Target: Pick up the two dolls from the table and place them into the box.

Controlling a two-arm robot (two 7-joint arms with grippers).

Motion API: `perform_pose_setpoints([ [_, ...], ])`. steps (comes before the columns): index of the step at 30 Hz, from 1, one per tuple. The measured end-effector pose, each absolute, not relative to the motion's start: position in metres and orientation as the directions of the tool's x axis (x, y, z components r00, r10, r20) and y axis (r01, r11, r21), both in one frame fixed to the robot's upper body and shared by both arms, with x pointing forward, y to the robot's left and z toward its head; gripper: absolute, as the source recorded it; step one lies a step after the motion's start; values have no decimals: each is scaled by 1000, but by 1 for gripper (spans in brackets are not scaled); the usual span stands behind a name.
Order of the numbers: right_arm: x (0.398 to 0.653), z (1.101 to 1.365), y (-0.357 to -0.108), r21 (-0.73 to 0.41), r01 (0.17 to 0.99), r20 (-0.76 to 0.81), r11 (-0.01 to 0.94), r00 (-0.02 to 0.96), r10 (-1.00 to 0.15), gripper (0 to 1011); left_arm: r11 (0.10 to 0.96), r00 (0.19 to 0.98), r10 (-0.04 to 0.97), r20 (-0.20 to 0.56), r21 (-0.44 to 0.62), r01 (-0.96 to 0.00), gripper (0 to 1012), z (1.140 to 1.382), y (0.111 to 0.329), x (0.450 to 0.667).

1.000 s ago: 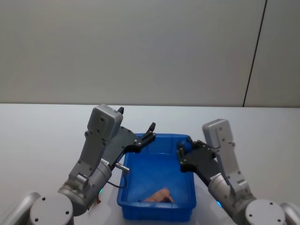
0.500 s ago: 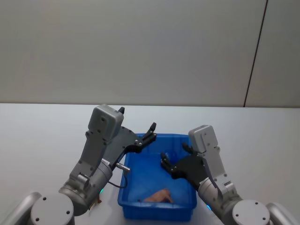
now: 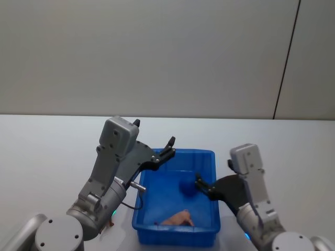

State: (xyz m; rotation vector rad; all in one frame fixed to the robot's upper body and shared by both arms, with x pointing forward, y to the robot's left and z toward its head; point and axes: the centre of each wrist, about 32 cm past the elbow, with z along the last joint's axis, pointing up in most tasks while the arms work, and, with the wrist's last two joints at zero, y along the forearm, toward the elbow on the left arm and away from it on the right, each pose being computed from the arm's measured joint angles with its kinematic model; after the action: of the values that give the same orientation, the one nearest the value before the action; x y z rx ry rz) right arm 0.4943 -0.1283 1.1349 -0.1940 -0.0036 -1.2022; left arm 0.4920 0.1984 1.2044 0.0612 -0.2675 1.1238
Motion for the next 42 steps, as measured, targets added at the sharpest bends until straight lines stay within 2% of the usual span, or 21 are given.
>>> perform_pose_setpoints([
  [14, 471, 1136, -157, -131, 970, 90, 206, 218, -972, 1000, 434, 404, 882, 242, -86, -897, 1001, 1204, 198, 492],
  [26, 462, 1137, -166, -127, 979, 84, 162, 174, -981, 1000, 399, 377, 901, 216, -65, -915, 1001, 1203, 205, 489],
  [42, 458, 1138, -170, -125, 982, 83, 141, 152, -985, 999, 300, 302, 946, 117, 27, -953, 1001, 1198, 229, 490],
])
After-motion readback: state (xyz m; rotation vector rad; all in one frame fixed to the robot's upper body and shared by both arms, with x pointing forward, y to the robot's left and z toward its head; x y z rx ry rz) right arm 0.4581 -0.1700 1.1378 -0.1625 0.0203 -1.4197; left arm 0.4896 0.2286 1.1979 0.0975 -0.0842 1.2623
